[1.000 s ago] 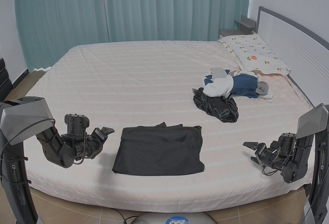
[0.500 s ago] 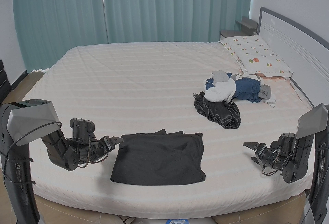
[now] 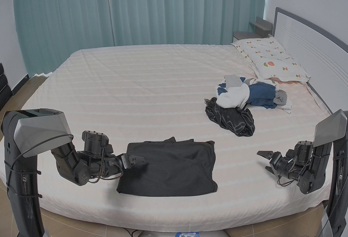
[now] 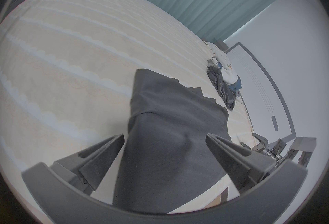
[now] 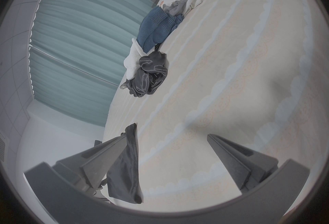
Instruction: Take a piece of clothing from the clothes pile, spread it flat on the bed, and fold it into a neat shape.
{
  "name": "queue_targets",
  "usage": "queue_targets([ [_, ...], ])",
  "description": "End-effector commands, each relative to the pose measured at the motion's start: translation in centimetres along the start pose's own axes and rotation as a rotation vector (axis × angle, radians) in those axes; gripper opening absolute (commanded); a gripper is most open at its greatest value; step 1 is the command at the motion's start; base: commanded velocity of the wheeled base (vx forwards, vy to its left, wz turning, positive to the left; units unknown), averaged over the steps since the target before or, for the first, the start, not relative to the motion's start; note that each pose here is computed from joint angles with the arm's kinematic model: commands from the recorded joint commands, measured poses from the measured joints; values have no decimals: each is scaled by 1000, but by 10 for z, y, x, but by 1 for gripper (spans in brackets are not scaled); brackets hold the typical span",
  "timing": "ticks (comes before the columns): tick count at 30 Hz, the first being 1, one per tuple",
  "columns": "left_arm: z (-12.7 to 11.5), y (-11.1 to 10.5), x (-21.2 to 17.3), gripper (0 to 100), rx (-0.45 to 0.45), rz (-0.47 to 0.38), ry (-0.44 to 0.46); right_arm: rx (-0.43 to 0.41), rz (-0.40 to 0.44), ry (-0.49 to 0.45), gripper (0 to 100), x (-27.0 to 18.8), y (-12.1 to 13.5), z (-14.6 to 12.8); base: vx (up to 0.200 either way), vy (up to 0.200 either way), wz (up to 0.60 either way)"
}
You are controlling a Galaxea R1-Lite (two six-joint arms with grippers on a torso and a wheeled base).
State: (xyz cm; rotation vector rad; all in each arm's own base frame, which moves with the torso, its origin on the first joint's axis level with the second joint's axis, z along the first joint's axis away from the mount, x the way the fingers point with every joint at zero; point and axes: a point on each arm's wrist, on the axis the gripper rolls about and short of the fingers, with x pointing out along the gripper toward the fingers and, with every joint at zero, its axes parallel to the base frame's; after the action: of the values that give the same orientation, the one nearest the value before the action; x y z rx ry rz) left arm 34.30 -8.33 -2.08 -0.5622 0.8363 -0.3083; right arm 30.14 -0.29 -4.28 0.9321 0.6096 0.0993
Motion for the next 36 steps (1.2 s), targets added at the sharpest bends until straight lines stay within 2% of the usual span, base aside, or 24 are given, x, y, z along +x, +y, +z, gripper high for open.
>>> queue_targets([
  [1, -4, -4, 12, 100, 17, -6, 12, -8, 9, -6, 100, 0, 1, 1, 0, 0, 0],
  [2, -4, -3, 13, 0, 19, -6, 12, -8, 9, -6, 100, 0, 1, 1, 0, 0, 0],
  [8, -3, 1, 12, 0, 9, 12, 1, -9, 9, -2, 100, 0, 0, 0, 0, 0, 0],
  [12, -1, 4, 8, 0, -28, 24, -8, -9, 10, -3, 100, 0, 1, 0, 0, 0, 0],
  [27, -8, 6, 2, 0, -34, 38, 13, -9, 10, -1, 100, 0, 0, 0, 0, 0, 0],
  [30, -7, 5, 2, 0, -52, 36, 9, -9, 10, -1, 100, 0, 0, 0, -200, 0, 0],
  [36, -6, 5, 2, 0, -54, 32, 4, -9, 10, -1, 100, 0, 0, 0, 0, 0, 0],
])
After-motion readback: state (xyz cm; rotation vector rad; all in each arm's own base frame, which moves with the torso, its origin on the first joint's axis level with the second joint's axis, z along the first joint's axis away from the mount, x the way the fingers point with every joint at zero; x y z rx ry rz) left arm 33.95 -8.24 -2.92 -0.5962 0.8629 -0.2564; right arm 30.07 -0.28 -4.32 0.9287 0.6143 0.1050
